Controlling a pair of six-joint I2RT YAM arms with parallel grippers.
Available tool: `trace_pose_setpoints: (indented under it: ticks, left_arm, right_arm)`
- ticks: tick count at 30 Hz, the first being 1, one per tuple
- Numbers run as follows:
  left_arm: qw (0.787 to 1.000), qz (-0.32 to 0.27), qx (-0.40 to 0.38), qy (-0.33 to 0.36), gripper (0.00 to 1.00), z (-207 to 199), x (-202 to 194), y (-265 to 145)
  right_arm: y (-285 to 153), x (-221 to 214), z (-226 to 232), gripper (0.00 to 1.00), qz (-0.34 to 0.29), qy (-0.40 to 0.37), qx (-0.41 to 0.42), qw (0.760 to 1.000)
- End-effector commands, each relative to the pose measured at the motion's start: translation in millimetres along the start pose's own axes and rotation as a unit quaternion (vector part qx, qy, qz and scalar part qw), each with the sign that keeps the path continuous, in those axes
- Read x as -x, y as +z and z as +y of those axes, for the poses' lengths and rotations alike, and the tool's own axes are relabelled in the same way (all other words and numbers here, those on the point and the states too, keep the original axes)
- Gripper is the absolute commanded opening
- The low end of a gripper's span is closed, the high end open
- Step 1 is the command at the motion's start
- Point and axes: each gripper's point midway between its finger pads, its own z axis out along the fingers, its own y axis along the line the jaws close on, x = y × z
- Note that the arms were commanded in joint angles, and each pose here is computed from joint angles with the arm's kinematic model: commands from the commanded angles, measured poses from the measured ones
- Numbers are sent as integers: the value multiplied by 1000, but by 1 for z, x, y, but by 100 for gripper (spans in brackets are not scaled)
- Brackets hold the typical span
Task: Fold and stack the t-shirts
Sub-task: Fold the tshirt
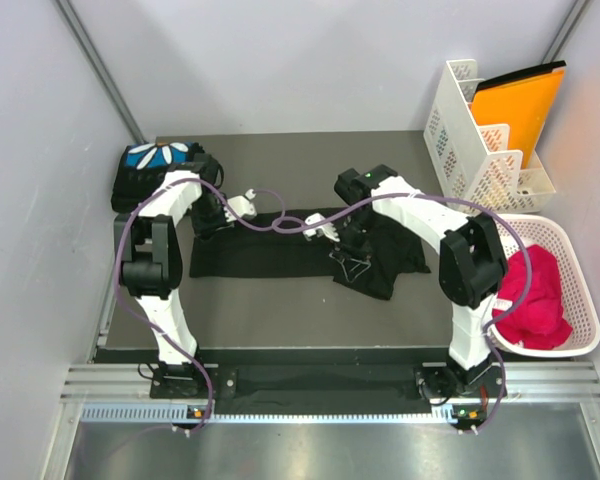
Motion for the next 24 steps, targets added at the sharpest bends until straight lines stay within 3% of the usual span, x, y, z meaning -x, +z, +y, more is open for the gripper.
trace_pose_setpoints:
  ticks: [1,6,8,9,10,11,12,16,24]
  left_arm:
    - [1000,-18,3,7,35,2,9,-3]
    - [1000,-19,6,6,35,2,10,-2]
    - [1000,-22,19,7,35,6,11,0]
    - [999,-22,27,5,35,9,11,1]
    - [999,-25,45,3,35,17,13,1]
    - [998,-27,50,-1,35,19,14,2]
    - [998,-30,55,-6,36,21,16,2]
    - [997,-43,63,-12,36,27,24,3]
    - [996,-39,75,-6,36,37,29,13]
  right_arm:
    - [-11,13,13,48,-14,-21,-8,1000]
    - [-25,3,-11,49,-14,12,-70,997]
    - [-37,-11,-37,45,-20,60,-113,992]
    - [-47,-21,-49,40,-29,84,-127,988]
    - [-54,-27,-64,18,-35,112,-153,981]
    - [-58,-33,-76,4,-40,128,-162,978]
    - [-67,-44,-86,0,-51,150,-172,972]
    - [-85,-69,-115,0,-63,193,-199,959]
    - [-70,-111,-153,0,-56,248,-200,946]
